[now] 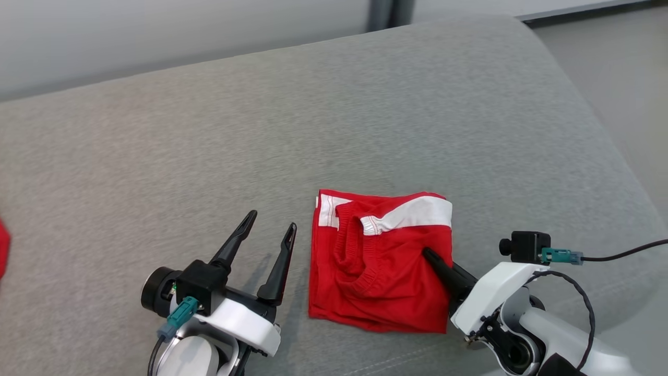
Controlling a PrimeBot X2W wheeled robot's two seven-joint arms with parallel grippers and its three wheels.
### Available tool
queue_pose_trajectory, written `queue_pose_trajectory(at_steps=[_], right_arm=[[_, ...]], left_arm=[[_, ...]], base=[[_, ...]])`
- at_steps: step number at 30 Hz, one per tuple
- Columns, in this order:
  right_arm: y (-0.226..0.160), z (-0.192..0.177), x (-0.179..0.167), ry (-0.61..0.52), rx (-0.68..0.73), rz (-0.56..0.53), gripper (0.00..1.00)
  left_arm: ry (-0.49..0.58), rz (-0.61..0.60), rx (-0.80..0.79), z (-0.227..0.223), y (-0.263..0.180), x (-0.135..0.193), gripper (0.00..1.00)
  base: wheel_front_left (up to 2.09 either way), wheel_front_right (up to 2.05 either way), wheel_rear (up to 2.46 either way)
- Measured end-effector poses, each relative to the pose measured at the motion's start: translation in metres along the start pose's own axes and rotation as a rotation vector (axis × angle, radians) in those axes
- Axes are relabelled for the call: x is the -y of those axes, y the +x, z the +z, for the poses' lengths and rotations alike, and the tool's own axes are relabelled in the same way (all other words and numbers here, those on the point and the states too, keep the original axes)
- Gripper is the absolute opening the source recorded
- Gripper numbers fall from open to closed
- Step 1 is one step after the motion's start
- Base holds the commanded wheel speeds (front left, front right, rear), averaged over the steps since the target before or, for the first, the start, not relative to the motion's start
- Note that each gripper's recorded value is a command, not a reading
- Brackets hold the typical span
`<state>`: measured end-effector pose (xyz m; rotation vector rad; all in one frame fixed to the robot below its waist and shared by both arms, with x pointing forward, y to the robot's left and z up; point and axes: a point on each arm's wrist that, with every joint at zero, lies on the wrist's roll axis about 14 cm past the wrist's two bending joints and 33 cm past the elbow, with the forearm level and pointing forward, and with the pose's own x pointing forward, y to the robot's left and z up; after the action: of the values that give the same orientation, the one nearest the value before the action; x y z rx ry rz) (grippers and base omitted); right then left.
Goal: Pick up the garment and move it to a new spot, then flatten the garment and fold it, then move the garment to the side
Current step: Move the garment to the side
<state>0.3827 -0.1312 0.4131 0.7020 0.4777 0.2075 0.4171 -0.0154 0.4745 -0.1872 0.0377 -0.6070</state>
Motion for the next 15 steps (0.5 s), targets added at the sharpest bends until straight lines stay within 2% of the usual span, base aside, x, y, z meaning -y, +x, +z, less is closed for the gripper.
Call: queue_pose_trajectory(at_steps=[7, 11, 15], right_arm=[[-0.026, 0.01, 0.029, 0.012, 0.056, -0.092, 0.0], [-0.022, 0.013, 0.05, -0.06, 0.03, -0.149, 0.0], [-0.006, 0.04, 0.064, -0.159, 0.042, -0.186, 0.0]], left_arm=[[-0.007, -0.089, -0.008, -0.006, 0.017, 0.027, 1.0], [-0.015, -0.095, -0.039, -0.019, 0.019, 0.024, 1.0], [-0.013, -0.089, -0.078, -0.036, 0.017, 0.013, 1.0]], base=[[0.0, 0.0, 0.0], [0.0, 0.0, 0.0], [0.0, 0.0, 0.0]])
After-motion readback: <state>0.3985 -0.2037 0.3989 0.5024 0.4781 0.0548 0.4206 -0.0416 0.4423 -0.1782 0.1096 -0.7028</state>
